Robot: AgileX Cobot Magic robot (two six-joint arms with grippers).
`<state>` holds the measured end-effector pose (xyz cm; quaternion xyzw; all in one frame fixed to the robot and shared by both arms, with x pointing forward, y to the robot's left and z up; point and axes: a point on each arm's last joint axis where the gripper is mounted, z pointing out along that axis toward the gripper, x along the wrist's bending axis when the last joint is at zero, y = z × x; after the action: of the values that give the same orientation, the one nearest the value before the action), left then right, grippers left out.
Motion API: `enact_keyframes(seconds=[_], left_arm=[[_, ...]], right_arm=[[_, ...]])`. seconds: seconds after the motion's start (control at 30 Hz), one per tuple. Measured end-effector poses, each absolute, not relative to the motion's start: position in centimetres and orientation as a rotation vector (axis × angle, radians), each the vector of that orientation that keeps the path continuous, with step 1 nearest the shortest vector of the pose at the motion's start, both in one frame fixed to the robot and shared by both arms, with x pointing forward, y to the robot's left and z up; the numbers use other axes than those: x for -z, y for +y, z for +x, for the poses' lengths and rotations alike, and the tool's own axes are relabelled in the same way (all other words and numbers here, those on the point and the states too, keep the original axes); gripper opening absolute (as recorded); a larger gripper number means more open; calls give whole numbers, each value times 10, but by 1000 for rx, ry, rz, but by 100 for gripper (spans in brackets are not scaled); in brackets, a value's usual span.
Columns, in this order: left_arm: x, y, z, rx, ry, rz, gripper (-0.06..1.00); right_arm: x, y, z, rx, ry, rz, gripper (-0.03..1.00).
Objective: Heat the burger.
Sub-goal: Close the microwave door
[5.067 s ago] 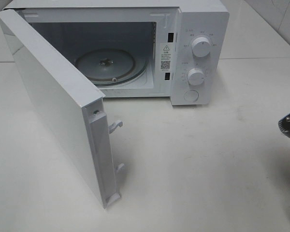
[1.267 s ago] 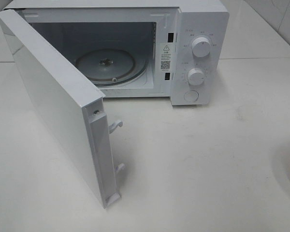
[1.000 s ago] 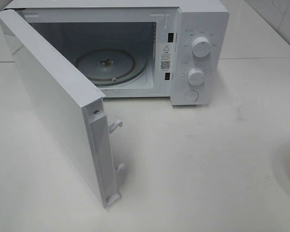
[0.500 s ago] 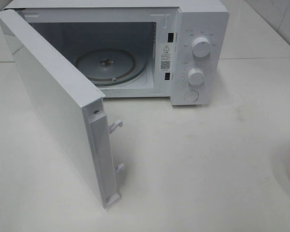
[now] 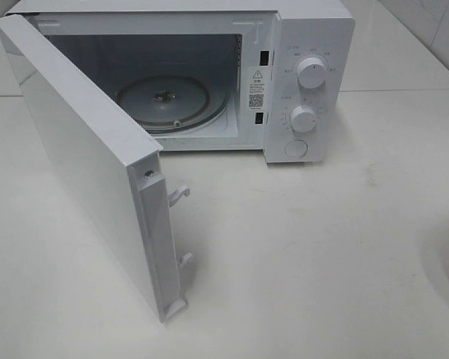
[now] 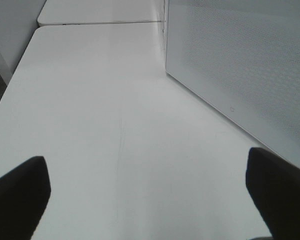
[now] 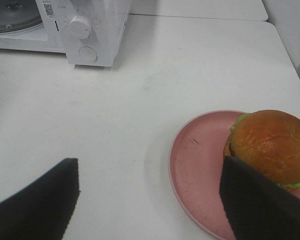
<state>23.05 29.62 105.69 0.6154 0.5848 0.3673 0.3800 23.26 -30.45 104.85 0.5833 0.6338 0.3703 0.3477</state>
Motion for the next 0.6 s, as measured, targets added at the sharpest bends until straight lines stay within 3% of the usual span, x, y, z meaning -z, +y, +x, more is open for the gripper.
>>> enact_keyframes(seconds=[0.6], left_arm=[[-1057, 296, 231, -938, 1493, 1572, 99]], right_arm=[[-1049, -304, 233, -960, 1644, 1513, 77]])
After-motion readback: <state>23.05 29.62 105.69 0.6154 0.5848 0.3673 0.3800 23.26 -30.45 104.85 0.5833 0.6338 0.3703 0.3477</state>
